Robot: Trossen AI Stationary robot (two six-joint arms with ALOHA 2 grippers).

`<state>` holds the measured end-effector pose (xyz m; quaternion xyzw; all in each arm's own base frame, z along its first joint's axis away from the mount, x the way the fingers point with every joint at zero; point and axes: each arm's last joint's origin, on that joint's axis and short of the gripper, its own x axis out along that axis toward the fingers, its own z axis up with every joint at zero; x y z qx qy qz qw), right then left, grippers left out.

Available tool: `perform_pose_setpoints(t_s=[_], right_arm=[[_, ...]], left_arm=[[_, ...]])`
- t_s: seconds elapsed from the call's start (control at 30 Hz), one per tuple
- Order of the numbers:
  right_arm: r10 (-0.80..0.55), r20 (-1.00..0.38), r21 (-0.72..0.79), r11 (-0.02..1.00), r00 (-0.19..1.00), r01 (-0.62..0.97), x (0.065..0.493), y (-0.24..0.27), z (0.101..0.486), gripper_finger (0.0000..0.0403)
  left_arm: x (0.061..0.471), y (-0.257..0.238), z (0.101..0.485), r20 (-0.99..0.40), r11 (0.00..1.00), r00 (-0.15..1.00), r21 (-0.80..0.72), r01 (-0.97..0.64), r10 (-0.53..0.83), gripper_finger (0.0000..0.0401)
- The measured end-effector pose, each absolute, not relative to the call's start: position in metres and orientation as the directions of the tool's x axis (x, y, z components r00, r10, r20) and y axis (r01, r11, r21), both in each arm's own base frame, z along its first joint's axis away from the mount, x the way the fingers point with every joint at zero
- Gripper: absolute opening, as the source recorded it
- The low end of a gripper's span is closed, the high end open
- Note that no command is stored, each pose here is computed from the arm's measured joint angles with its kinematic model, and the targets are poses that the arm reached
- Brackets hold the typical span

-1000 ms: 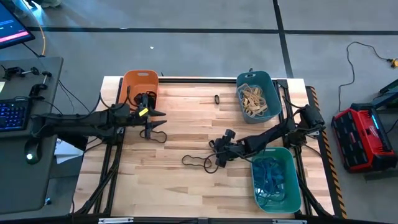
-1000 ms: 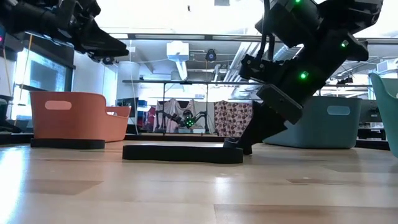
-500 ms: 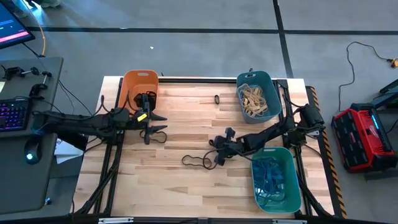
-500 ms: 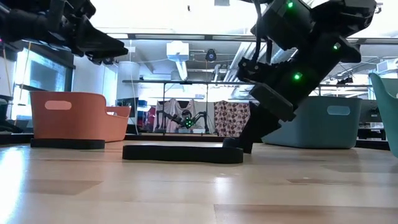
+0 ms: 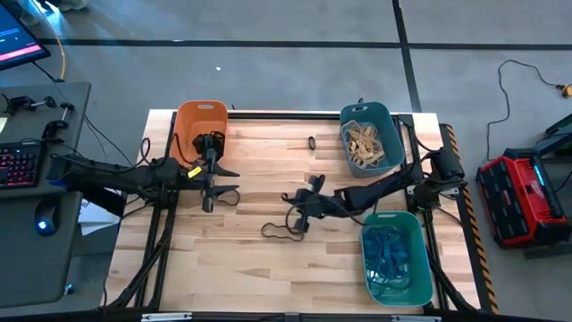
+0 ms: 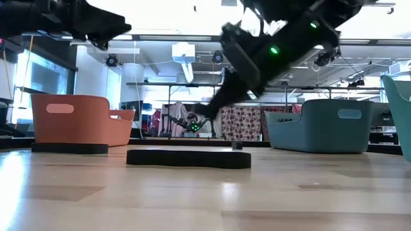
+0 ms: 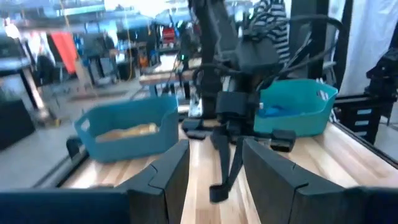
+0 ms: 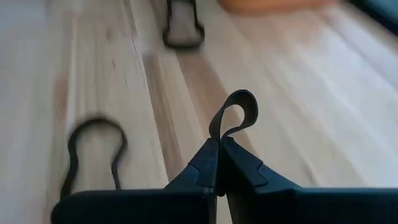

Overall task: Sort rubber bands into baskets
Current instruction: Put the black rubber band into the orange bin

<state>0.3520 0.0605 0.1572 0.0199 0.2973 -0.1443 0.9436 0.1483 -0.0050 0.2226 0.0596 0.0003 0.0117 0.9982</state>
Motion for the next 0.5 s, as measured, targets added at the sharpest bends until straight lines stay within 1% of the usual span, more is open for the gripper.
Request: perform_pose_setpoints(t_s=[0.1,0.2,0.37,0.5], right_arm=[[-0.259,-0.517,-0.053,0.961,0.816,0.271,0.364,0.054,0.173,0.0002],[-0.277,-0.472,-0.071,0.958,0.837,0.277,0.376,0.045,0.190,0.0002],[-0.312,-0.422,-0.097,0.949,0.851,0.300,0.396,0.027,0.207,0.0001],[-0.292,-0.415,-0.095,0.956,0.862,0.278,0.421,0.016,0.207,0.0001]], left_arm=[[0.146,-0.006,0.227,0.044,0.989,0.999,0.150,-0.022,0.015,0.0142],[0.142,-0.005,0.233,0.090,0.987,0.994,0.148,-0.069,0.056,0.0142],[0.130,0.000,0.239,0.135,0.966,0.971,0.144,-0.214,0.195,0.0142],[0.120,0.004,0.241,0.143,0.929,0.935,0.137,-0.343,0.324,0.0142]])
